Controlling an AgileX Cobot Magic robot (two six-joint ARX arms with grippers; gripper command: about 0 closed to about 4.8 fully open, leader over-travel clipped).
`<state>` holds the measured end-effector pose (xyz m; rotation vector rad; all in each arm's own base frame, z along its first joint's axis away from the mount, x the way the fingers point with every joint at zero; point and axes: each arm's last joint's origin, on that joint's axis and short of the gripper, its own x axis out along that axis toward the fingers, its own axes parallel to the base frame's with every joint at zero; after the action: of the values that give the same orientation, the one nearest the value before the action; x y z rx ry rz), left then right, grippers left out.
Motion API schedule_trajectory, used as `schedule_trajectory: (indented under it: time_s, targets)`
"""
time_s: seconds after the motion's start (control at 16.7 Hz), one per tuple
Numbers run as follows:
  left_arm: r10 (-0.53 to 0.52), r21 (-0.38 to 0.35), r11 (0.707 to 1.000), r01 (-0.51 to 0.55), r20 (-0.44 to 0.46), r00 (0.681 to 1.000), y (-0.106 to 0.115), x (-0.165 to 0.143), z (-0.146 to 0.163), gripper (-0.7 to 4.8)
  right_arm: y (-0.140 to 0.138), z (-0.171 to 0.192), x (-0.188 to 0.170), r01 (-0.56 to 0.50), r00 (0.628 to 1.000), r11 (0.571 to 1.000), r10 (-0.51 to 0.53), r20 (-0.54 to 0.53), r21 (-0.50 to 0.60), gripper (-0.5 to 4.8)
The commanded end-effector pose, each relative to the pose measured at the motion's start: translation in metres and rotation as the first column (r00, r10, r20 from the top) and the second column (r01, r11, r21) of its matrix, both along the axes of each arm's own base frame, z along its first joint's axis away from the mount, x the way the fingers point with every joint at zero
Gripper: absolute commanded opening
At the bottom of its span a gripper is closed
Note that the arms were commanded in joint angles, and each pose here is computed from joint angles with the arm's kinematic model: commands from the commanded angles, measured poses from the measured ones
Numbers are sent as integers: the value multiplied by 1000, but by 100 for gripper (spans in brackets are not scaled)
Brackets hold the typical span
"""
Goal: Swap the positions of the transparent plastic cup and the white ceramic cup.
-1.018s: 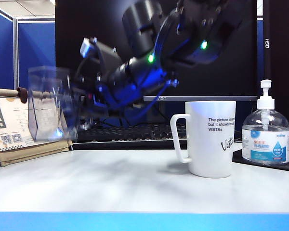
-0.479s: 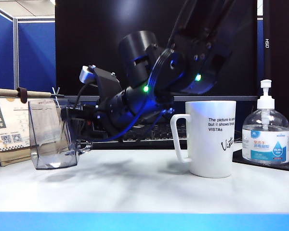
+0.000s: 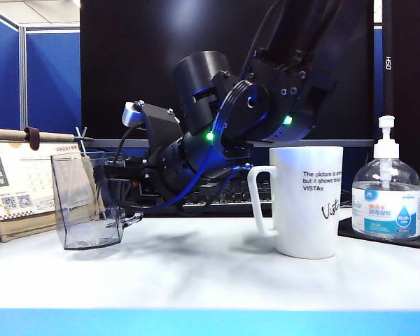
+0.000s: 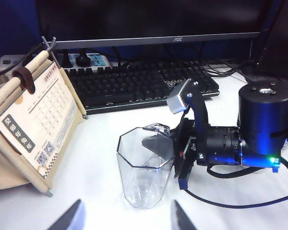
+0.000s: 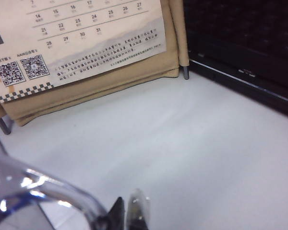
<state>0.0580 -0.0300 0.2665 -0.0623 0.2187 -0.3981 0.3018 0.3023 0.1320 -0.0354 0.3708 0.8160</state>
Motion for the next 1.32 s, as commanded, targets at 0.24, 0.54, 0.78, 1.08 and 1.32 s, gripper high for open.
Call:
schedule_trajectory:
  time_s: [0.24, 0.54, 0.78, 1.08, 1.32]
  targets:
    - [-5, -10, 1000, 6, 10, 1000, 0, 0, 2, 236, 2, -8, 2, 8, 1000, 1000, -8, 7, 3, 132]
    - [-5, -7, 1000, 5, 12, 1000, 0, 0, 2, 236, 2, -8, 2, 9, 1000, 1000, -9, 7, 3, 248]
    - [2, 2, 1000, -2, 16, 1000, 0, 0, 2, 236, 1, -9, 2, 21, 1000, 1000, -21, 1, -16, 275]
    - [-1, 13, 1000, 1, 25, 1000, 0, 0, 2, 236, -4, 2, -2, 10, 1000, 992, -10, 4, -122, 343]
    - [-4, 10, 1000, 3, 30, 1000, 0, 0, 3, 236, -7, 7, -7, 36, 998, 981, -43, -34, -188, 347]
